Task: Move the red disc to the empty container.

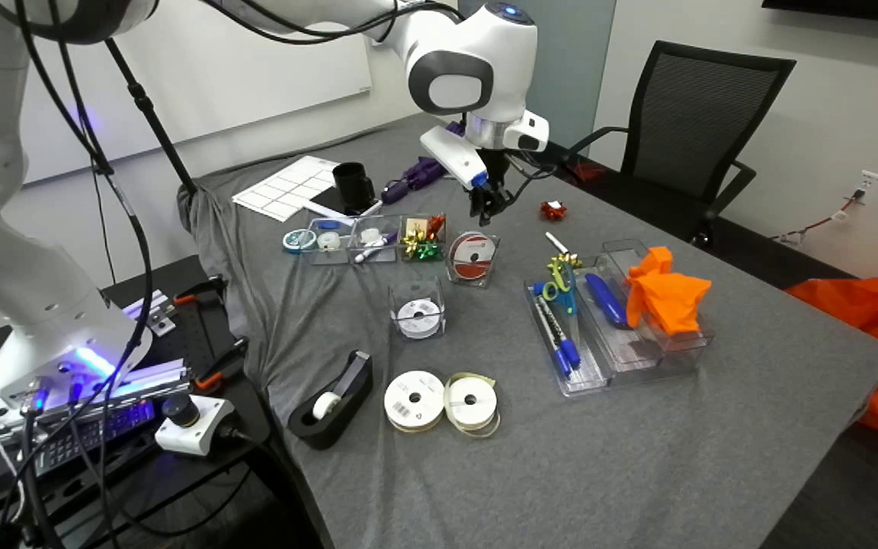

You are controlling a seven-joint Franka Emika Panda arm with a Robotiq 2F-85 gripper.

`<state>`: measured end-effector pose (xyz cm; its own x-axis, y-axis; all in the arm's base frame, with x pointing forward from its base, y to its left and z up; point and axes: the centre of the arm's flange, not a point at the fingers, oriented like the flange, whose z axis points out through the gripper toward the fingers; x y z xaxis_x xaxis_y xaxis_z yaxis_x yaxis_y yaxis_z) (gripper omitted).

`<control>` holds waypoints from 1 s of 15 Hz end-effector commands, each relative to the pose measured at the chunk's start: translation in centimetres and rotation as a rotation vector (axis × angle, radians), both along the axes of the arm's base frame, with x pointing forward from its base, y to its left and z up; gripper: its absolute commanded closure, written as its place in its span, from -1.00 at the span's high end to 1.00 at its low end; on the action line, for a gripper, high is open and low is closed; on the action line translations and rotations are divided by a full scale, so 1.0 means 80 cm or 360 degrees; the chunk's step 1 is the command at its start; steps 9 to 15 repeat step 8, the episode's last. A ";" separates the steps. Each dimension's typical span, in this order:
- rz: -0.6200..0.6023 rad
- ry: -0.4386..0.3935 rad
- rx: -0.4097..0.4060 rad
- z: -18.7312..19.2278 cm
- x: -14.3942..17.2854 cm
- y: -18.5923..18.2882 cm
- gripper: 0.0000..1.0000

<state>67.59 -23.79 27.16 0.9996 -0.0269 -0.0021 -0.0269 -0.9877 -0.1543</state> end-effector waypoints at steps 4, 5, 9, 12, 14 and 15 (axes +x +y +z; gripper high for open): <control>0.0142 -0.0038 0.0053 0.012 -0.004 0.018 0.62; 0.0203 -0.0051 0.0068 0.016 -0.008 0.025 0.77; 0.0460 -0.0005 0.0094 0.022 -0.023 0.043 1.00; 0.0460 -0.0005 0.0094 0.022 -0.023 0.043 1.00; 0.0460 -0.0005 0.0094 0.022 -0.023 0.043 1.00; 0.0460 -0.0005 0.0094 0.022 -0.023 0.043 1.00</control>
